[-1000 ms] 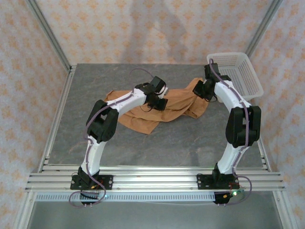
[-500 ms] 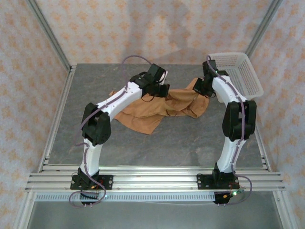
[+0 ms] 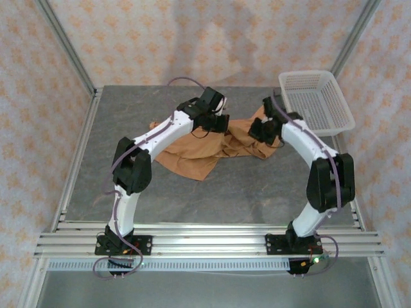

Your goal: Fold the inside-out t-shirt

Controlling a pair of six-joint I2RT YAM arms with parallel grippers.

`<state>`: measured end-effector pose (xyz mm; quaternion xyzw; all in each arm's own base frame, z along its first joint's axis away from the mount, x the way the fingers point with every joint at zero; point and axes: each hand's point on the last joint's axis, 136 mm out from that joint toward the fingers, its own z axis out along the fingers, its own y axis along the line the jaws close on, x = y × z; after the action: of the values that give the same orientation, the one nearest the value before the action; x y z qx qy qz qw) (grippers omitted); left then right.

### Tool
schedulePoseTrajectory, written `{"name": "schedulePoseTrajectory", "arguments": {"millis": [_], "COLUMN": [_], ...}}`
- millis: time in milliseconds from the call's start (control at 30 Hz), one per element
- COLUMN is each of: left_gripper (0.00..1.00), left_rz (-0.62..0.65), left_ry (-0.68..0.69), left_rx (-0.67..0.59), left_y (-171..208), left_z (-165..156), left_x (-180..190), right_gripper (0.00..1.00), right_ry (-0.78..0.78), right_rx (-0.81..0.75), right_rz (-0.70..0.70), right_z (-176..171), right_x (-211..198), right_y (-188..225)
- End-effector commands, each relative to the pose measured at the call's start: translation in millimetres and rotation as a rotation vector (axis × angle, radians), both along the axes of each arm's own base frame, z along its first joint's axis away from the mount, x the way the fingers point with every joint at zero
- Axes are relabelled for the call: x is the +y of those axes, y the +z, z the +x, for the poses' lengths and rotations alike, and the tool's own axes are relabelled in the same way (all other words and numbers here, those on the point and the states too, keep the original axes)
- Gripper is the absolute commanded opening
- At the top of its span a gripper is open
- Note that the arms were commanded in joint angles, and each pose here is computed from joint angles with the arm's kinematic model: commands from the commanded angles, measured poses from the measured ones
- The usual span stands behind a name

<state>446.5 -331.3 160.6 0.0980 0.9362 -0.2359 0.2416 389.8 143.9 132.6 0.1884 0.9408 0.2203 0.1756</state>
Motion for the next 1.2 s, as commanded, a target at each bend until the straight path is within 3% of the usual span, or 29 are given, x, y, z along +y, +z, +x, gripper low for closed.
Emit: {"name": "schedulePoseTrajectory", "arguments": {"millis": [0, 133, 267, 367, 600, 967, 1100, 1167], "left_gripper": [0.0, 0.0, 0.0, 0.0, 0.0, 0.0, 0.0, 0.0], "left_rz": [-0.009, -0.001, 0.0, -0.001, -0.007, -0.034, -0.033, -0.035], "left_ry": [-0.002, 0.001, 0.004, 0.006, 0.018, 0.034, 0.035, 0.039], "left_rx": [0.013, 0.016, 0.014, 0.014, 0.019, 0.021, 0.022, 0.024], "left_y": [1, 1, 2, 3, 2, 4, 3, 4], "left_z": [3, 2, 1, 0, 1, 6, 6, 6], "left_x": [-3, -1, 1, 2, 8, 13, 14, 15], "right_gripper": [0.07, 0.09, 0.23, 0.27, 0.38, 0.5, 0.47, 0.25], "right_ry": [0.002, -0.083, -0.192, -0.266, -0.396, -0.451, -0.458, -0.464], "right_rx": [-0.09, -0.127, -0.193, -0.23, -0.189, -0.124, -0.12, -0.121], "right_rz": [0.173, 0.223, 0.285, 0.346, 0.503, 0.461, 0.469, 0.473], "right_z": [3, 18, 41, 55, 70, 57, 66, 71], "right_x": [56, 69, 68, 68, 76, 68, 73, 74], "right_y": [7, -11, -19, -18, -39, -67, -69, -69]}}
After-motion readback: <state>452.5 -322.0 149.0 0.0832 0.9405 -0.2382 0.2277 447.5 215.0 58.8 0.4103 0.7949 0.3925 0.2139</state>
